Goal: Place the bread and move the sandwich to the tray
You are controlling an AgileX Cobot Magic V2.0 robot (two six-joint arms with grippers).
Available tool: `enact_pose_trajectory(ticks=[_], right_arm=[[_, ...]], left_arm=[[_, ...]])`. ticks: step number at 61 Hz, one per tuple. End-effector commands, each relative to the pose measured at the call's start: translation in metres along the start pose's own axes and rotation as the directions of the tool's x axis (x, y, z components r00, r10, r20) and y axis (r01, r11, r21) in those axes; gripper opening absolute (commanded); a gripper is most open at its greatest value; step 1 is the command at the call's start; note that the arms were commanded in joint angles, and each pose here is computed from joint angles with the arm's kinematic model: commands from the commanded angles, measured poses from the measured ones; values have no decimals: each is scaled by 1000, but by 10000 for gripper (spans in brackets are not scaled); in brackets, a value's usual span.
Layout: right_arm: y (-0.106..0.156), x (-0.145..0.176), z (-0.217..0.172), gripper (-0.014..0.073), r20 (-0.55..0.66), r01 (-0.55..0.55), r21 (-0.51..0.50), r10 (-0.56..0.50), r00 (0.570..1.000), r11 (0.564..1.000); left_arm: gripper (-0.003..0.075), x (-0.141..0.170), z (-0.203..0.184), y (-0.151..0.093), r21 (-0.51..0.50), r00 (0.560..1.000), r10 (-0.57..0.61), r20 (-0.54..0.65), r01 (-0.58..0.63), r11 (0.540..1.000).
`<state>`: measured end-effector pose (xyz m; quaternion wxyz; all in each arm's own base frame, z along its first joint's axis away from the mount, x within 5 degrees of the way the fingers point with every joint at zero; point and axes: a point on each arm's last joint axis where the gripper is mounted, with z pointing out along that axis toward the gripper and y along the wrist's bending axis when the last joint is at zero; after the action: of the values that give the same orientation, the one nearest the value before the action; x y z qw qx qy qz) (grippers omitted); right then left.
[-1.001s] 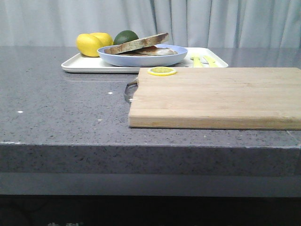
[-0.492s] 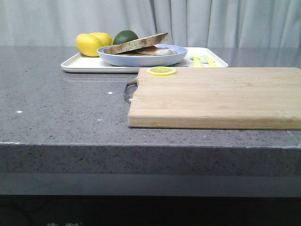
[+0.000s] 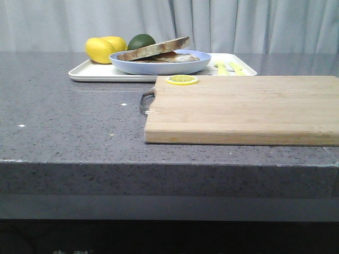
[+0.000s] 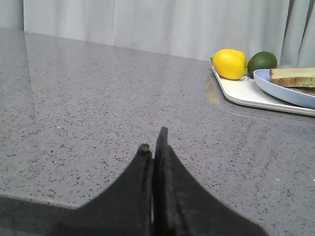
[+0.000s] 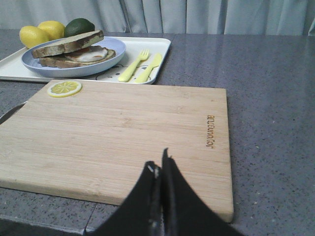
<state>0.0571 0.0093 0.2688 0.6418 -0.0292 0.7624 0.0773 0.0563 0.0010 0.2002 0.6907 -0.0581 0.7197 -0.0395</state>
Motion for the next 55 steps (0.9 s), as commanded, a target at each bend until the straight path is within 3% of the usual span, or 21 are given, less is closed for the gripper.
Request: enact_pose_trajectory(ticks=[1,24,39,55], right_arm=[[1,-15,-2,-60,91,16,-1,-16,996,1000],[0,-7,2,-60,97,16,0,-16,995,1000],[-9,36,14,-60,40,-7,86,3,999,996],[-16,66,9,-60,152,-64,167,39,988,984]], left_arm=[[-20,-9,-2,-1,9,994,-5,109,4,1000],[-20,-9,-2,-1,9,994,-5,109,4,1000],[-20,-9,-2,-1,9,994,-5,109,4,1000],[-20,-9,-2,-1,9,994,-5,109,4,1000]])
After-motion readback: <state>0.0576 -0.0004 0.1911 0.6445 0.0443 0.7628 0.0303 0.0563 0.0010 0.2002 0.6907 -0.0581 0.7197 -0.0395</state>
